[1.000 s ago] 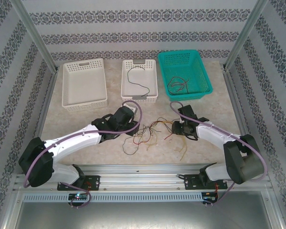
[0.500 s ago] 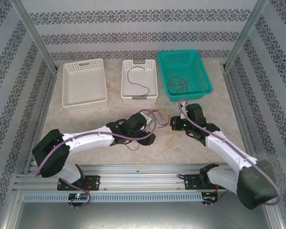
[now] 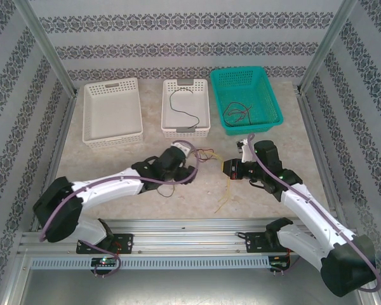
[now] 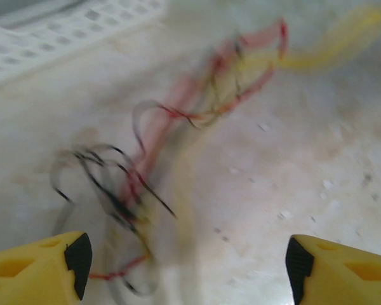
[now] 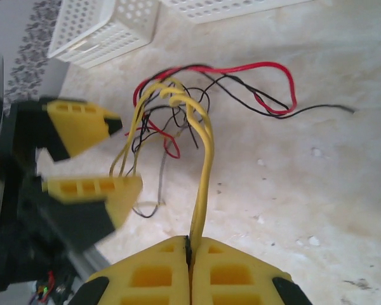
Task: Untangle the cables
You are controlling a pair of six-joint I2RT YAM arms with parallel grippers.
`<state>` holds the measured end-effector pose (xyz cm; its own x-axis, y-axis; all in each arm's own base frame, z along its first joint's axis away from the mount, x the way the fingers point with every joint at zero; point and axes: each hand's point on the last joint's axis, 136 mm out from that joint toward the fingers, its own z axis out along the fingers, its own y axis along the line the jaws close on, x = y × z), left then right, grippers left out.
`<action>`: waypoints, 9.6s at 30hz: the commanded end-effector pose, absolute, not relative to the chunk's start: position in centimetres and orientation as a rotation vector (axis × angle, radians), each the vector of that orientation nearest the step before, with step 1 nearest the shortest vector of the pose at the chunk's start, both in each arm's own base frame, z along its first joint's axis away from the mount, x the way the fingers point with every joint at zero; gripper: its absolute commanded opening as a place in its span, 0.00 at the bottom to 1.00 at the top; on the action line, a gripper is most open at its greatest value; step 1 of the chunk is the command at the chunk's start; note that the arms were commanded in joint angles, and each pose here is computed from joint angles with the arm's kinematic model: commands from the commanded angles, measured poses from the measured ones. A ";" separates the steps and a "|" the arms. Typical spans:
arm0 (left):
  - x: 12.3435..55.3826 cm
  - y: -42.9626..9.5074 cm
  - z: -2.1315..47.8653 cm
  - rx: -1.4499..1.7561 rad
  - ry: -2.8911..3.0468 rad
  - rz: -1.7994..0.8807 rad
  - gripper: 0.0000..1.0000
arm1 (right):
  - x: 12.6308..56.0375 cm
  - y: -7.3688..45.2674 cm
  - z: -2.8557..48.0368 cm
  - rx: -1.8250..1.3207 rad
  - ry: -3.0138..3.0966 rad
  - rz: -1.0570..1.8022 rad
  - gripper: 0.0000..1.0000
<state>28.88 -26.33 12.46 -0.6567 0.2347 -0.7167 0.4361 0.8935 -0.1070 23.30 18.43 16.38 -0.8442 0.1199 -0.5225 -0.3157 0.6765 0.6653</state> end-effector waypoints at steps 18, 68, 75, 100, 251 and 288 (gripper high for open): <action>29.9 -27.4 13.8 0.307 2.265 -0.787 0.82 | 20.1 21.0 21.4 -0.346 2.201 1.300 0.00; 26.4 -21.4 25.5 0.074 1.868 -1.136 0.70 | 22.2 18.9 26.3 -0.193 1.956 1.253 0.00; 26.8 -22.6 25.2 0.095 1.872 -1.208 0.70 | 21.5 19.6 26.5 -0.244 1.941 1.318 0.00; 27.6 -21.8 27.4 0.013 1.736 -1.366 0.71 | 20.8 20.8 25.3 -0.304 1.979 1.338 0.00; 25.6 -23.1 37.1 -0.173 1.519 -1.679 0.00 | 21.0 33.9 23.2 -0.519 1.850 1.123 0.63; 24.1 -23.3 38.1 -0.143 1.495 -1.664 0.00 | 22.5 35.2 23.1 -0.428 1.735 0.943 0.00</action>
<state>25.24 -24.11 34.80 -0.6633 -0.6287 -0.4060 0.4361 0.1161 -0.8924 22.42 35.61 21.42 -0.4043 0.1187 -0.9069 -0.6832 0.6201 0.3857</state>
